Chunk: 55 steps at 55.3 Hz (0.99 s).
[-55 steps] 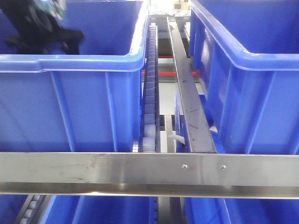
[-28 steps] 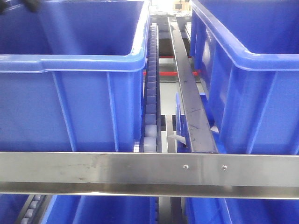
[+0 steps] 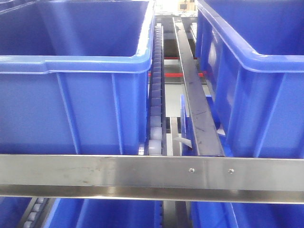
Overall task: Pick and sort blue part to right shelf
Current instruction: 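Open the left gripper to drop the bottle into the bin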
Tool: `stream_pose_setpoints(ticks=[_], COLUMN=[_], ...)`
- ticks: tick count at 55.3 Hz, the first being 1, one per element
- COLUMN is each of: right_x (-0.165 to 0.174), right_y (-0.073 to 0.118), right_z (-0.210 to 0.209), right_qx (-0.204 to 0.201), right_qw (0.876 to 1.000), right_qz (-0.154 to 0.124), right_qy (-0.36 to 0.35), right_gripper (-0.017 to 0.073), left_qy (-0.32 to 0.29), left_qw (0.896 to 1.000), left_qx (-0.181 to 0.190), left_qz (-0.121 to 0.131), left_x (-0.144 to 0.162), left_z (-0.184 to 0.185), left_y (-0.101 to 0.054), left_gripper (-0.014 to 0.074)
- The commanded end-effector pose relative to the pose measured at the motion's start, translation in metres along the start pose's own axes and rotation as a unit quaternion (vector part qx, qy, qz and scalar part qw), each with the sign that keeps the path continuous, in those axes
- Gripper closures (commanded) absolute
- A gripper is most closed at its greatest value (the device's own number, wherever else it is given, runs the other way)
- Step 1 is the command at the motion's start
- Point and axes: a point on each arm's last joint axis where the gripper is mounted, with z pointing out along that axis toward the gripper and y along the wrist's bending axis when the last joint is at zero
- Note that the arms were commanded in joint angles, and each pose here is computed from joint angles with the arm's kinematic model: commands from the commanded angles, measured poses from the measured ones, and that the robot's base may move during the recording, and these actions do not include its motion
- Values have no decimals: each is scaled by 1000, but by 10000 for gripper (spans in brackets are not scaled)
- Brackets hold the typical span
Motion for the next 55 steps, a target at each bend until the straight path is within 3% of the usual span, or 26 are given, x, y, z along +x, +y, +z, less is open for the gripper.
stream_pose_setpoints(ticks=[1,9,14,24,31,39,48,55], right_x=[-33,-61,-73,-82,-78,-57,-29,-7], right_y=[2,-8,-15,-29,-49,-71,-84,-92], right_z=[14,43,68,130,173,224,264,286], right_qx=[35,128,160,153,151,158,158,159], right_qw=[999,990,982,973,969,964,956,947], right_qz=[22,18,12,9,-9,-15,-19,-17], right_qy=[0,64,101,172,197,215,245,277], right_gripper=[333,331,331,331,331,331,330,241], left_qy=[-57,-53,-58,-65,-74,-83,-83,-84], left_qw=[998,999,998,998,997,997,997,996], left_qx=[-6,-6,-5,-6,-3,-3,1,8], left_qz=[-7,-7,-6,5,3,3,-2,-15], left_x=[-9,-1,-1,1,1,1,1,1], left_z=[-7,-10,-14,-28,-36,-41,-41,-41], left_y=[1,0,0,-1,-2,-3,-4,-5], left_gripper=[470,470,470,470,470,470,470,470])
